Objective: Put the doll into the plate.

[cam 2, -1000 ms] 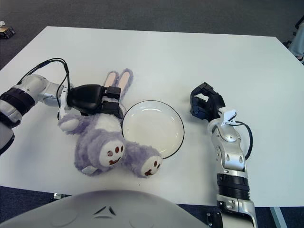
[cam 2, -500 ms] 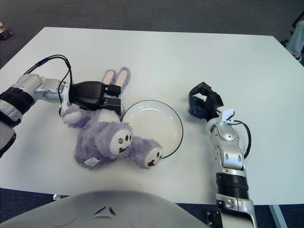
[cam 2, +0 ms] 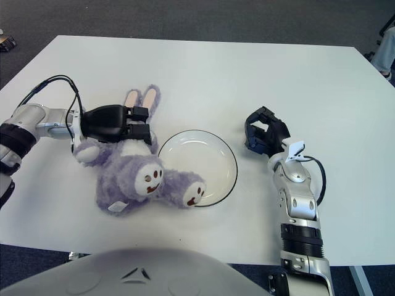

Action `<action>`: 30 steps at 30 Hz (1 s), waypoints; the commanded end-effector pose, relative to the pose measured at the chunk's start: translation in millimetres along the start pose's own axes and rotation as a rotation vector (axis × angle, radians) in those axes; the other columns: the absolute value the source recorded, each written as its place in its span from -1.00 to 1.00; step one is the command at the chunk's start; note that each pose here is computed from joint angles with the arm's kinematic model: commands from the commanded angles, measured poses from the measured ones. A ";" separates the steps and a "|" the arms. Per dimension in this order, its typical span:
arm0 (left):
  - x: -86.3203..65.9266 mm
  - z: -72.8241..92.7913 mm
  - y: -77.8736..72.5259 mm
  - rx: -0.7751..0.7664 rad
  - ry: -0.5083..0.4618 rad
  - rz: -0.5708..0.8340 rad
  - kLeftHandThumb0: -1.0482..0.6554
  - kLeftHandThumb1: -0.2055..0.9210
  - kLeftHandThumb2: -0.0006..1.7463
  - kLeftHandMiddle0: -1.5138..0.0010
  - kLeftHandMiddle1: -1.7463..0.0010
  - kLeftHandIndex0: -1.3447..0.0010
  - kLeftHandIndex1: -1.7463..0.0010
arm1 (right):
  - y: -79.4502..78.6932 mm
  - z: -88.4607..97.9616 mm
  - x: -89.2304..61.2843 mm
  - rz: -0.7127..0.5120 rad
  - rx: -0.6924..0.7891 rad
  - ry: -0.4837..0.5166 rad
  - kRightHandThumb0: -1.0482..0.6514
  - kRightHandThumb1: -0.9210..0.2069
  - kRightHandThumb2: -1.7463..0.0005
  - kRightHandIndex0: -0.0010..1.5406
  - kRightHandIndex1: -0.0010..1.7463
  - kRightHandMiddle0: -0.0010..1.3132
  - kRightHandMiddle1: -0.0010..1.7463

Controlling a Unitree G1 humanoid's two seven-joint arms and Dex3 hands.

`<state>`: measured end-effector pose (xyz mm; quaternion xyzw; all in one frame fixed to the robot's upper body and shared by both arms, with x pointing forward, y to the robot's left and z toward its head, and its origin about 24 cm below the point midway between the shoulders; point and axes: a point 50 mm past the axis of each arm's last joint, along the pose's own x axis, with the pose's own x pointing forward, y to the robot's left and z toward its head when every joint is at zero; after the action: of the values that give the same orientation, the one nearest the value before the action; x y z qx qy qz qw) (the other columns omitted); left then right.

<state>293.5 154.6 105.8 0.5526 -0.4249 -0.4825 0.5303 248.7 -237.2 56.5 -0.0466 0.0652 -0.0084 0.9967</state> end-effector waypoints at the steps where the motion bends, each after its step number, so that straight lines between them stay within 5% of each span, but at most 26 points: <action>1: -11.1 -0.2 -16.1 -0.046 0.049 -0.074 0.23 -0.39 0.73 -0.01 -0.92 0.22 -1.00 | -0.7 -35.0 -9.0 0.004 0.022 0.183 -0.25 -0.34 -0.17 0.23 1.00 -0.34 1.00; 21: -19.0 5.2 -10.2 -0.046 0.022 0.125 0.23 -0.22 0.60 0.05 -0.88 0.33 -1.00 | -4.0 -36.6 -7.8 0.021 0.020 0.207 -0.25 -0.38 -0.14 0.21 1.00 -0.36 1.00; 30: -19.8 6.7 -7.6 0.088 -0.019 0.324 0.23 -0.24 0.63 0.06 -0.94 0.34 -1.00 | -4.7 -36.9 -7.5 0.029 0.019 0.212 -0.24 -0.41 -0.12 0.19 1.00 -0.38 1.00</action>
<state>285.6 168.9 102.7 0.4971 -0.5048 -0.4013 0.5805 252.3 -241.3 58.8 -0.0485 0.0662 0.0045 0.9966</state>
